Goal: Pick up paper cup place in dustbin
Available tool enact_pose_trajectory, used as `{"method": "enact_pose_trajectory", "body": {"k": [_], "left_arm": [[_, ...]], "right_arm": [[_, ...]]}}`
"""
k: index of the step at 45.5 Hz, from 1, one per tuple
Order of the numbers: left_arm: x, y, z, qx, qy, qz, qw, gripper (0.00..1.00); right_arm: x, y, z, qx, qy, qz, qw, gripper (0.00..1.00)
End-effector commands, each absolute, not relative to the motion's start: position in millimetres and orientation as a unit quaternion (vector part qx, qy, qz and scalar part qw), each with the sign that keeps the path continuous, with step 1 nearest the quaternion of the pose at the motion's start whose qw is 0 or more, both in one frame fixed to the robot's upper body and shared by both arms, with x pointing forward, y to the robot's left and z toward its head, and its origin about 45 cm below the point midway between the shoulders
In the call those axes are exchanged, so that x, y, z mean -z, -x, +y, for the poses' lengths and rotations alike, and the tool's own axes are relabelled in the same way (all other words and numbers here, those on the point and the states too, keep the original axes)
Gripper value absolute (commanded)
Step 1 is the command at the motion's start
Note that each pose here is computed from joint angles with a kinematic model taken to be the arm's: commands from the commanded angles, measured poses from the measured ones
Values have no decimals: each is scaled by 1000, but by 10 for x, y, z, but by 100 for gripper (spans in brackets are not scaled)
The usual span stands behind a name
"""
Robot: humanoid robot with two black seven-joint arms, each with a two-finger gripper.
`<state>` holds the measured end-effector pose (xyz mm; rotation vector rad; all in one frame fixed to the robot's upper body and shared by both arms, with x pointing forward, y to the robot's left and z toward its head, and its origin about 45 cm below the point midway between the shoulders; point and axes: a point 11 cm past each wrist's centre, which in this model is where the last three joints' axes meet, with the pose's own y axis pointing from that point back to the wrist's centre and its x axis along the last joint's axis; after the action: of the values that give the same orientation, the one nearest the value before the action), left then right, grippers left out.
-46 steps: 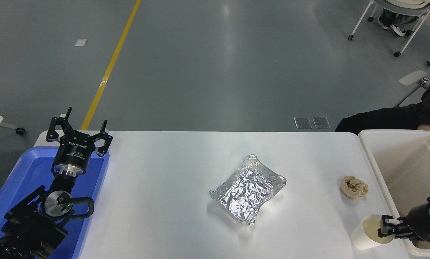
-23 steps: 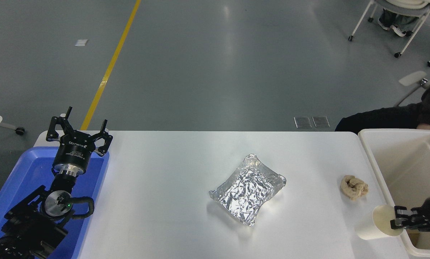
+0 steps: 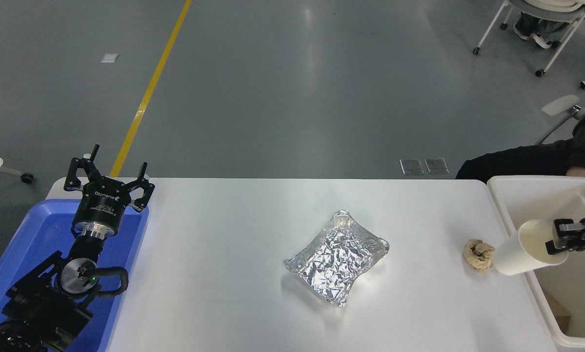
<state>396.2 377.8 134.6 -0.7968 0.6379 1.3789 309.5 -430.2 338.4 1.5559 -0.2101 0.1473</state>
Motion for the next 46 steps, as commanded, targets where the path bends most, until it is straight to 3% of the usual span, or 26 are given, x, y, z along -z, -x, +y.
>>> {"method": "enact_pose_trajectory", "body": {"k": [1,14,31,39,46], "left_arm": [[-1345,-3962,3783,-609,352,281,653,100],[-1345,-3961,3783,-609,352,281,653,100],[-1337,-3956,3788,-611,351,281,652,100],[-1337,-3956,3788,-611,351,281,652,100],[-1340,-3958,3784,-610,351,281,652,100]], "right_arm": [[-4008,-3258,-4083,-91,-675,-115,723,0],[-4372,-3314,-3751,-117,-666,-105,729,0],[-4559,-3352,-3716,-141,-661,-120,727,0],[-4460,-3366,-4122,-114,-642,-143,744,0],[-4252,-3300,-4931,-74,-607,-190,768,0]]}}
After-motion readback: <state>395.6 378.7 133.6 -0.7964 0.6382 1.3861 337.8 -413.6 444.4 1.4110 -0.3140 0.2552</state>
